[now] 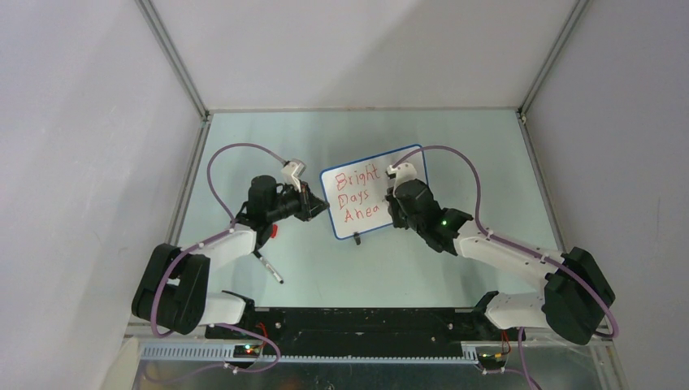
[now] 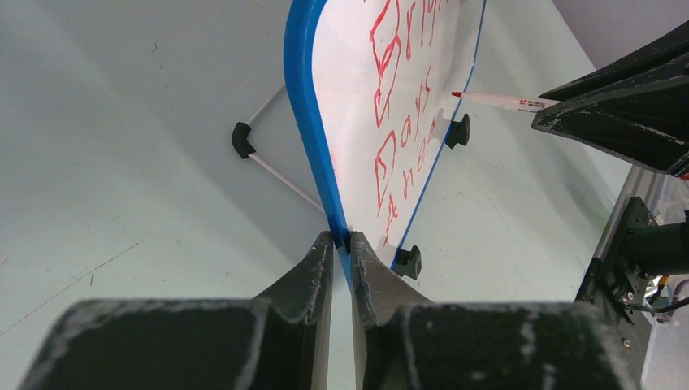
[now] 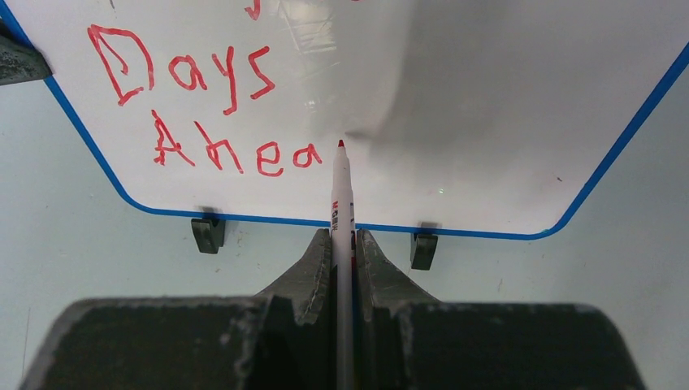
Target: Write a sentence on the whiteboard
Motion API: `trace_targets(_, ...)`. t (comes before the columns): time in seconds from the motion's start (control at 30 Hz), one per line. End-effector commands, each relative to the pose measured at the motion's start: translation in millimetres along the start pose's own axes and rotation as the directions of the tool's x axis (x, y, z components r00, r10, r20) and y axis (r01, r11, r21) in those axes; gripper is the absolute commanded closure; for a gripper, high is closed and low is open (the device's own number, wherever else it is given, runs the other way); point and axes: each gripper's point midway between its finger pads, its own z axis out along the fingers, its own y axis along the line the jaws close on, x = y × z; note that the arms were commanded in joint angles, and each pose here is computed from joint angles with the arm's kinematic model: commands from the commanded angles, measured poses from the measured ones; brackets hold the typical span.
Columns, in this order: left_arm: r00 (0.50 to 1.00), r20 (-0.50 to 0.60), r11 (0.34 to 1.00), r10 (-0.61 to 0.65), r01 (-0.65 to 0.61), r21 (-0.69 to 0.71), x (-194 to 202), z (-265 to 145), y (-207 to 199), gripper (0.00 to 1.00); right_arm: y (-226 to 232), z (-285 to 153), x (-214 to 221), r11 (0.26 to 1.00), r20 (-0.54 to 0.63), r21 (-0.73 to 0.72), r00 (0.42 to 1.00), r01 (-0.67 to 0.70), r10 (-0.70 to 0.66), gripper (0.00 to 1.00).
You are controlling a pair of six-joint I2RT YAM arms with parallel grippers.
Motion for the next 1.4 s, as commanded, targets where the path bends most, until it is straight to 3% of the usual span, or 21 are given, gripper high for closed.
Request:
trace_targets(0.0, 0.994, 0.071, 0.996, 0.080, -0.082, 0.036, -29, 0, -14, 0.85, 3, 3, -3, 1.000, 0.010, -0.011, 1.000, -0.005, 0.005, 1.00)
trace_targets(0.87, 0.994, 0.072, 0.996, 0.081, -0.084, 0.036, -29, -1, -15, 0.85, 0, 13, 4, 1.000, -0.008, 0.015, 1.000, 0.004, -0.004, 1.00)
trace_targets(1.37, 0.994, 0.070, 0.996, 0.082, -0.084, 0.033, -29, -1, -14, 0.85, 11, 13, 9, 0.998, -0.032, -0.052, 0.999, 0.018, -0.020, 1.00)
